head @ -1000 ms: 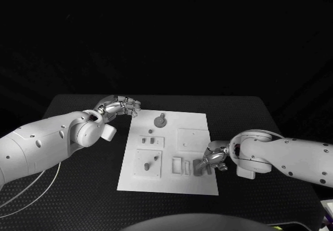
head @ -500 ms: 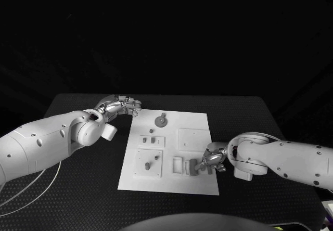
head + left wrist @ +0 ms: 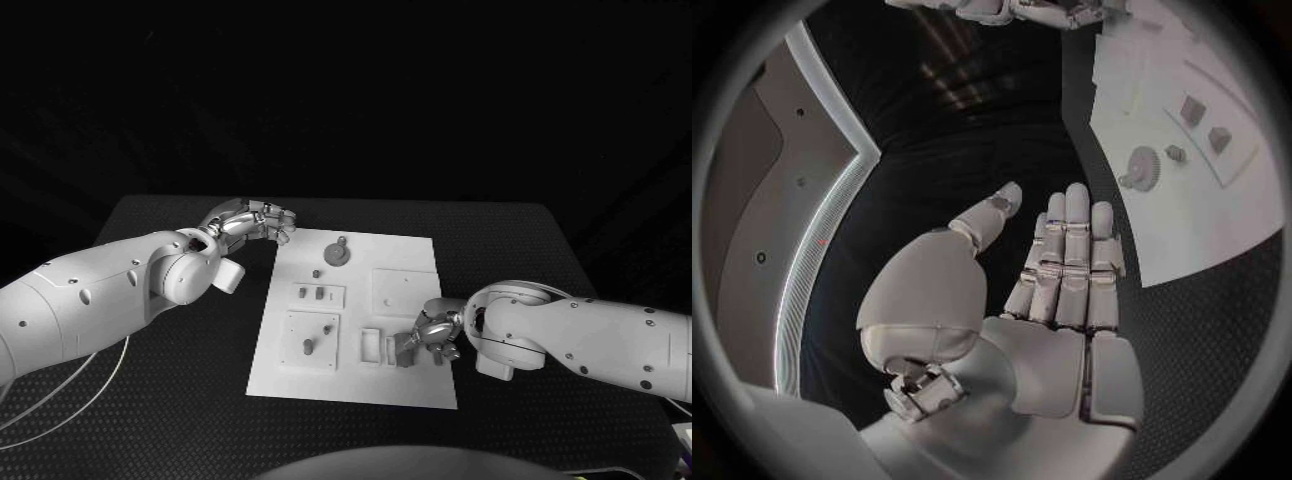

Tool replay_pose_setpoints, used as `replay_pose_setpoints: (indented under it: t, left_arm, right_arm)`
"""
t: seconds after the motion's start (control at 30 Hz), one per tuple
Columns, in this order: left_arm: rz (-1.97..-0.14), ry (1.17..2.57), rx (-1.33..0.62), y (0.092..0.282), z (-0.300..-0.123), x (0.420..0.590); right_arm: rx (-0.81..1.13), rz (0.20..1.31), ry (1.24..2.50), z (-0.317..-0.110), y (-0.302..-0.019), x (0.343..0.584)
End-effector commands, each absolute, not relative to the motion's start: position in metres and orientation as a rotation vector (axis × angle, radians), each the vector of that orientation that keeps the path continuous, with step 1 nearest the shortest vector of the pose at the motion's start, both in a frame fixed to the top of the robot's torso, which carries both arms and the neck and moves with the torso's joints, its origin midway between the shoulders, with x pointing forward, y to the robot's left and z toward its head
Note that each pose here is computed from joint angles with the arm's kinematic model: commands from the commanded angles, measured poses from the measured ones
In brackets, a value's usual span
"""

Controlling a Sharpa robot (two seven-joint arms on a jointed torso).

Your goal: Assemble the parts on the task board

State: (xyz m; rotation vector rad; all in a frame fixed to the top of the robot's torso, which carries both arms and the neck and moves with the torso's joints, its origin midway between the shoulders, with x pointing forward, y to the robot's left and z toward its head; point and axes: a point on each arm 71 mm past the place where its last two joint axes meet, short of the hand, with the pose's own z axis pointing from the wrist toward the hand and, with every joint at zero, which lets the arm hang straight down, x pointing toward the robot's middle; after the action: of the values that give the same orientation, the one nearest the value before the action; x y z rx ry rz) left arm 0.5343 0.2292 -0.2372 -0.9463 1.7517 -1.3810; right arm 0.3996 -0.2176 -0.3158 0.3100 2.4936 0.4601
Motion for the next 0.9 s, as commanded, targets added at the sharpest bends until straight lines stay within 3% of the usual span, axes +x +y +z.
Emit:
replay_pose_setpoints:
  t: [0.03, 0.9]
  left_arm:
    - [-1.408, 1.756, -0.941, 0.2260, -0.2363, 0.5338]
    - [-1.405, 1.755, -0.943, 0.2274, -0.2363, 0.5336]
  right_arm:
    - [0.300, 0.459, 2.508, -0.3173, -0.2173, 0.3993]
    - [0.302, 0.422, 2.489, -0.3254, -0.2144, 0.3986]
